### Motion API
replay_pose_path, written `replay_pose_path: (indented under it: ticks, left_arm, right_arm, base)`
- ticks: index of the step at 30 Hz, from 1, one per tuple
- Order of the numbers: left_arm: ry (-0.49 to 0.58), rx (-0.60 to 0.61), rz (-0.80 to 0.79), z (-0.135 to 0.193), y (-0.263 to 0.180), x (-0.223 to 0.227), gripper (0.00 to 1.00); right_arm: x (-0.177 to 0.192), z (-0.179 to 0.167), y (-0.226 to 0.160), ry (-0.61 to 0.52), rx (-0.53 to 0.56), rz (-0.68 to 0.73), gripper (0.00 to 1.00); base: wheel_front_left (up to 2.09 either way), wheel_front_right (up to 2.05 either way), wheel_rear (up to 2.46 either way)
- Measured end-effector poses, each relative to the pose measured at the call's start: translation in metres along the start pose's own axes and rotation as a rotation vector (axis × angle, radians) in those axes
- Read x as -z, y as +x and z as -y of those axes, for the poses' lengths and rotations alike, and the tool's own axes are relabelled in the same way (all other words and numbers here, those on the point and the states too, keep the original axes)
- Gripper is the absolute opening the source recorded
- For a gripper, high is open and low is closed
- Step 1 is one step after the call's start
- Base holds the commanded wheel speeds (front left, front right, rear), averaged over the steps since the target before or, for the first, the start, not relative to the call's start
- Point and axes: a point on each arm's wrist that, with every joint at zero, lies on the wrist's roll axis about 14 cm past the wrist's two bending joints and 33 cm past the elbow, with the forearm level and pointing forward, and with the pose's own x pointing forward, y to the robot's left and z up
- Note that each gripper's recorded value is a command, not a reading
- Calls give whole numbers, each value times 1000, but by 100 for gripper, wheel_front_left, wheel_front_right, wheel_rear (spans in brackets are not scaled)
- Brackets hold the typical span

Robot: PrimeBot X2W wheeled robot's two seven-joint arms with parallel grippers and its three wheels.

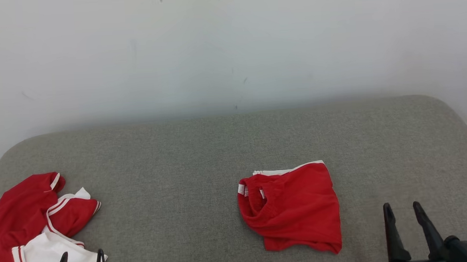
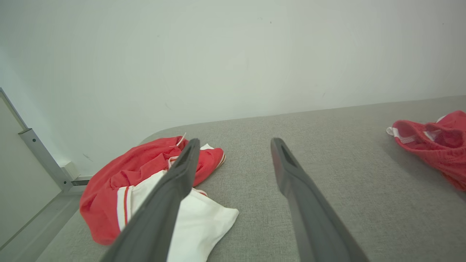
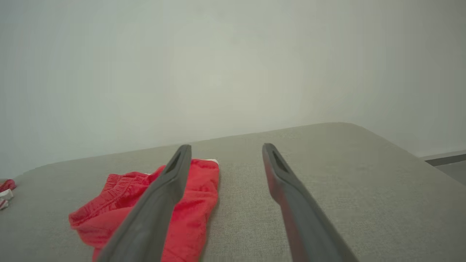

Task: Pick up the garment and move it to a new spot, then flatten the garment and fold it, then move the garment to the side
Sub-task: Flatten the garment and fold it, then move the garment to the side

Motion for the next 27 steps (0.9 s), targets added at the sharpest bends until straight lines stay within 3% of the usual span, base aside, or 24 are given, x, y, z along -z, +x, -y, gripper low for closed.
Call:
replay_pose_path:
  ticks: [14, 27]
  left_arm:
    - [-16, 23, -19, 1, -9, 6, 100]
    - [-63, 25, -39, -1, -13, 12, 100]
  right_arm:
    - [12, -26, -3, -86, -86, -38, 100]
    - [18, -26, -5, -94, -85, -58, 100]
  base:
    - [0, 0, 0]
    - [0, 0, 0]
